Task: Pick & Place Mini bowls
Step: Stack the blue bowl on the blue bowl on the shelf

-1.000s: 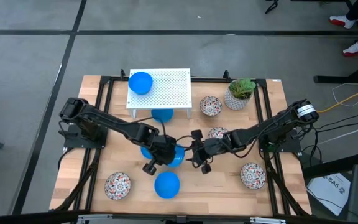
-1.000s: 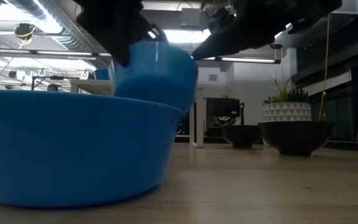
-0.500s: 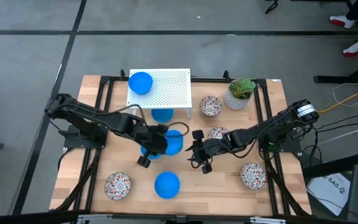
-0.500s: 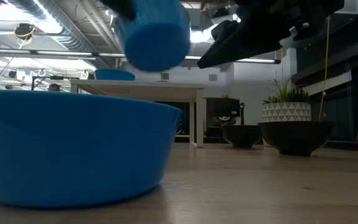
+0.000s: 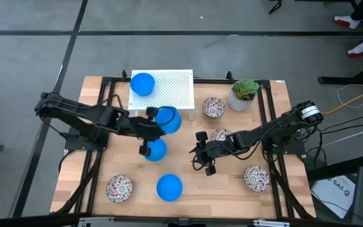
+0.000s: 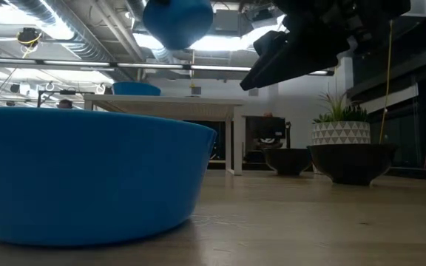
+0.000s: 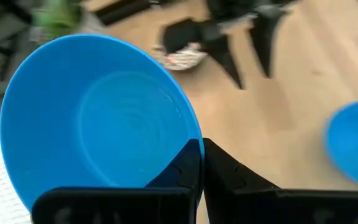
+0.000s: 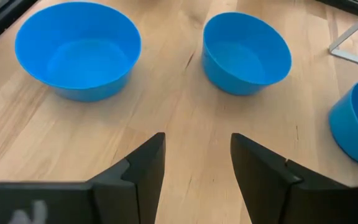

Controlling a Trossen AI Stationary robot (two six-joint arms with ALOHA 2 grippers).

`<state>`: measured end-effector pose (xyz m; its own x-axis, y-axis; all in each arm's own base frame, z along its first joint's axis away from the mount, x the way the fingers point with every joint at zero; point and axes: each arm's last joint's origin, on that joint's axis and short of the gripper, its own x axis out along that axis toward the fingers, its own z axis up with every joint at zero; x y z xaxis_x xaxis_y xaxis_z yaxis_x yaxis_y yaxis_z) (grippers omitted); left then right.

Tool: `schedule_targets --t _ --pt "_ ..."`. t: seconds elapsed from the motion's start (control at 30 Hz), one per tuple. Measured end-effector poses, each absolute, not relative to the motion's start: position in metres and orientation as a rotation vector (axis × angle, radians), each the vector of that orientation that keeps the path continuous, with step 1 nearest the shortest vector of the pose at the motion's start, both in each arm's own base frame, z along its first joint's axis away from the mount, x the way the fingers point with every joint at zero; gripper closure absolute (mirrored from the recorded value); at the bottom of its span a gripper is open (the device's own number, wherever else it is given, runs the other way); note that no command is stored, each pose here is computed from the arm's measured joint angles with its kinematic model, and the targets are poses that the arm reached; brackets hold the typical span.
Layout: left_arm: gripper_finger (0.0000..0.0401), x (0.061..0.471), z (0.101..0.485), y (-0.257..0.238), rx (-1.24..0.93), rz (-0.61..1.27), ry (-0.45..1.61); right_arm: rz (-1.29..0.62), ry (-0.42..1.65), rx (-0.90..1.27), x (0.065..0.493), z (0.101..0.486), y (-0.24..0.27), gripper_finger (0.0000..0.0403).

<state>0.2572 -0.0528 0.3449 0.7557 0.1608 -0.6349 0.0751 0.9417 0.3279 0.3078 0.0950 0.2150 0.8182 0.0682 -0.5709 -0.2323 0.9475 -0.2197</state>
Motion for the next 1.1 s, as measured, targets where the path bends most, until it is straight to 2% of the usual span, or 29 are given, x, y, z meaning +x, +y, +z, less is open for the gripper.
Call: schedule_targets --t 0.3,0.5,0.7,0.83,1.1 --pt "0.0398 0.241 0.362 -0.04 0.415 0.381 0.639 0.164 0.592 -0.294 0.308 0.215 0.095 0.0221" --pt "0.0398 0.237 0.379 -0.032 0.366 0.568 0.566 0.162 0.592 -0.294 0.308 0.215 0.094 0.0221" --pt "0.0398 0.233 0.411 -0.016 0.263 0.603 0.489 0.162 0.592 -0.294 0.308 0.215 0.094 0.0221" --pt "0.0398 0.226 0.424 0.003 0.22 0.656 0.51 0.163 0.592 -0.294 0.308 0.215 0.094 0.0221" --pt "0.0398 0.213 0.424 0.041 0.072 0.742 0.609 0.163 0.592 -0.294 0.308 0.215 0.094 0.0221"
